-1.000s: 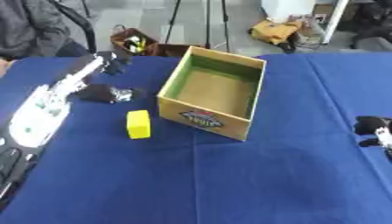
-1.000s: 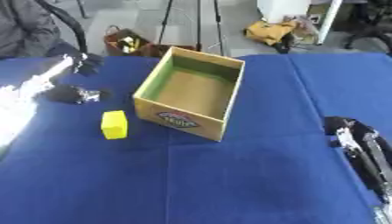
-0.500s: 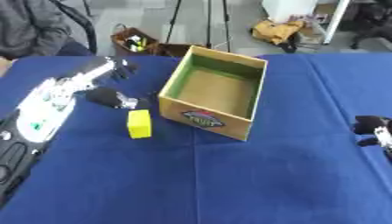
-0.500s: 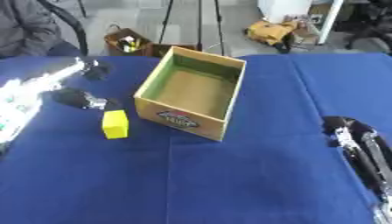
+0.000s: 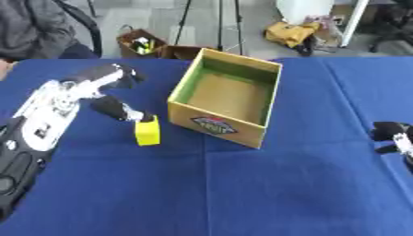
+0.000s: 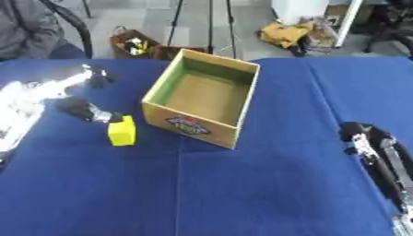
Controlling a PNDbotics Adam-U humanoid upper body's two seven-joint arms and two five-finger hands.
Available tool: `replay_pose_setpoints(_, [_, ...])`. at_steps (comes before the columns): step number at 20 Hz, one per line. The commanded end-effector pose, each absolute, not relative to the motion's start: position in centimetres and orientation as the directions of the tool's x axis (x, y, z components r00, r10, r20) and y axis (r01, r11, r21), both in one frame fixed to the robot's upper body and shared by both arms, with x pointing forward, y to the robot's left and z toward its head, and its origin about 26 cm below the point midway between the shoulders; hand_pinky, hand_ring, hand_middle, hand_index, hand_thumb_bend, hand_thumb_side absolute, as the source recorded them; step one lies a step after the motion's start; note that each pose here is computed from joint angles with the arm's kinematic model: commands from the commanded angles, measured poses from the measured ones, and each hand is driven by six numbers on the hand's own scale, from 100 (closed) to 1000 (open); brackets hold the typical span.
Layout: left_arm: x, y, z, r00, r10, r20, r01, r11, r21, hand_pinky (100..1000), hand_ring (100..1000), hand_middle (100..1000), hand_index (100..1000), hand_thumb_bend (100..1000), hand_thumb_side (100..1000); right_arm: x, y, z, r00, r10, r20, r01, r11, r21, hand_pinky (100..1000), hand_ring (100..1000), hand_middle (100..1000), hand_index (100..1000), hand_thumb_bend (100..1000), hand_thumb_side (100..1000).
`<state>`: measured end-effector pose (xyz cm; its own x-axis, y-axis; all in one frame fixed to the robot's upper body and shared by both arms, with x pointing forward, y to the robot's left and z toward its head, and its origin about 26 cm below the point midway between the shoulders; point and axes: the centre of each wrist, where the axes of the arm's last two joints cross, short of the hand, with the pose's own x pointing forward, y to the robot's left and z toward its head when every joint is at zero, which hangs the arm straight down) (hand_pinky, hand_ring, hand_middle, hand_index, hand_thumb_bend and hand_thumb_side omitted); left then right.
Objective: Pick up objects on the table and place them in the box.
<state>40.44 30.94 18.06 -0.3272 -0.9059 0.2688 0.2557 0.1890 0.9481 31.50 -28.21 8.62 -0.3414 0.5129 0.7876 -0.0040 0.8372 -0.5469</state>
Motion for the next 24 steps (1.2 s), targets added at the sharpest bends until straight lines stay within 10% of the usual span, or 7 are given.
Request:
replay_pose_setpoints(1, [40.5, 31.1, 19.6, -0.339, -0.918, 0.207, 0.2, 0.145, 0.969, 791, 760, 763, 865, 700, 482, 31.7, -28.5, 9.5, -0.361, 0.513, 0.779, 0.011, 0.837, -0.546, 615, 722, 663, 785, 100, 978])
replay_pose_setpoints(24, [40.9, 30.1, 17.6, -0.365, -0.931, 0.014, 0.2, -0.063, 0.978, 791, 759, 762, 862, 735, 496, 31.7, -28.6, 9.4, -0.358, 0.513, 0.78, 0.012, 0.838, -0.546, 615, 722, 663, 785, 100, 978])
